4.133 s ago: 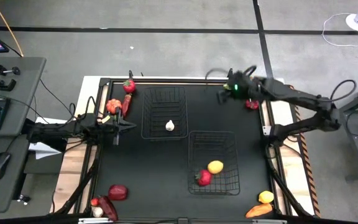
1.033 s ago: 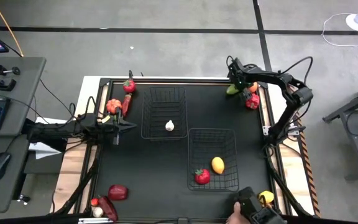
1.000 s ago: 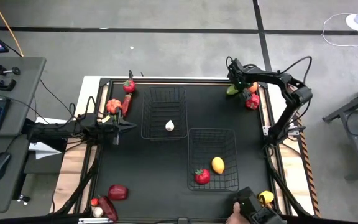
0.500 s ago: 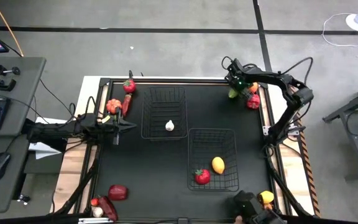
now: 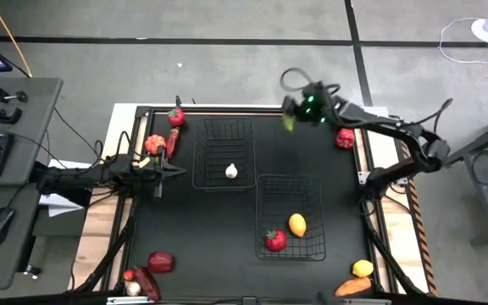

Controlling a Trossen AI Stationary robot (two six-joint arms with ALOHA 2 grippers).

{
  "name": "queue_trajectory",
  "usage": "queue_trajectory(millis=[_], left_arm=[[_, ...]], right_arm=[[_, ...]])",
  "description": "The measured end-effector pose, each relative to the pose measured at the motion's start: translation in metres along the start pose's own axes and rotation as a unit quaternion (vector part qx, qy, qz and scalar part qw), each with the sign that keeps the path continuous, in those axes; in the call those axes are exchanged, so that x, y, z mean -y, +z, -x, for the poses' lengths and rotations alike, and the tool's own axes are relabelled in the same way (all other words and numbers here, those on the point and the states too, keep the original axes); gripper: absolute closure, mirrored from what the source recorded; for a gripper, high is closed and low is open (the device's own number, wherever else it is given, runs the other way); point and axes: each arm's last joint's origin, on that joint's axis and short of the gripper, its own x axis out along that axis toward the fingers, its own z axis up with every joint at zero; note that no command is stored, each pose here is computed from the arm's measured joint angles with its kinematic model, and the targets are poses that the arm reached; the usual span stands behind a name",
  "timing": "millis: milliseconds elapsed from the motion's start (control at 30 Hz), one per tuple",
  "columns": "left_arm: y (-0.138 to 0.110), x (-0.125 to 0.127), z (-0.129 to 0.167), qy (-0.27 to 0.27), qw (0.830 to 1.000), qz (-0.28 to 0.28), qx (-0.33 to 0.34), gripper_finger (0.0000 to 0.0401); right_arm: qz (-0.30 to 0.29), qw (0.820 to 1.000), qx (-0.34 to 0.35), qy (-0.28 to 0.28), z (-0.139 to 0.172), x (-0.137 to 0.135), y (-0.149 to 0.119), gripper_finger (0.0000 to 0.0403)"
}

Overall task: Sort produce into baskets
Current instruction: Put the green bitter melon into the top black wire basket, then put the top red chili pepper into the top black wire basket

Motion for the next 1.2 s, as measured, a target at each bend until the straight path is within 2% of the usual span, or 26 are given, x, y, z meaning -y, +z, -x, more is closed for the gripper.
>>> queue_trajectory(millis=[100, 200, 267, 367, 433, 633, 800, 900, 967, 1033, 1200], left_arm=[[0.0, 0.0, 0.0, 0.0, 1.0, 0.0, 0.0, 0.0401], [0.0, 0.0, 0.0, 0.0, 1.0, 0.0, 0.0, 0.0401], [0.0, 0.0, 0.0, 0.0, 1.0, 0.0, 0.0, 0.0401], [0.0, 0.0, 0.0, 0.0, 1.0, 0.0, 0.0, 0.0401], [0.0, 0.0, 0.0, 0.0, 1.0, 0.0, 0.0, 0.0401], [0.0, 0.0, 0.0, 0.0, 1.0, 0.0, 0.0, 0.0401], [0.0, 0.0, 0.0, 0.0, 1.0, 0.0, 0.0, 0.0401], [0.0, 0.0, 0.0, 0.0, 1.0, 0.0, 0.0, 0.0401], [0.0, 0.0, 0.0, 0.0, 1.0, 0.0, 0.0, 0.0401], [0.0, 0.0, 0.0, 0.0, 1.0, 0.0, 0.0, 0.0401], [0.0, 0.0, 0.0, 0.0, 1.0, 0.0, 0.0, 0.0401]], right_arm=[[0.054, 0.996, -0.034, 0.06, -0.002, -0.026, -0.038, 0.0248], [0.109, 0.982, -0.045, 0.148, -0.004, -0.053, -0.072, 0.0248], [0.13, 0.97, -0.031, 0.201, -0.003, -0.067, -0.086, 0.0248], [0.141, 0.961, -0.012, 0.239, -0.008, -0.076, -0.096, 0.0246], [0.151, 0.957, -0.022, 0.246, -0.016, -0.076, -0.102, 0.0221], [0.195, 0.935, -0.046, 0.293, -0.027, -0.08, -0.118, 0.0105], [0.253, 0.911, -0.031, 0.325, -0.027, -0.085, -0.119, 0.005], [0.269, 0.9, -0.031, 0.342, -0.024, -0.092, -0.114, 0.0035], [0.272, 0.887, -0.033, 0.372, -0.016, -0.104, -0.106, 0.0032], [0.28, 0.869, -0.029, 0.407, -0.004, -0.117, -0.095, 0.0031], [0.33, 0.808, 0.023, 0.488, 0.038, -0.148, -0.066, 0.003]])
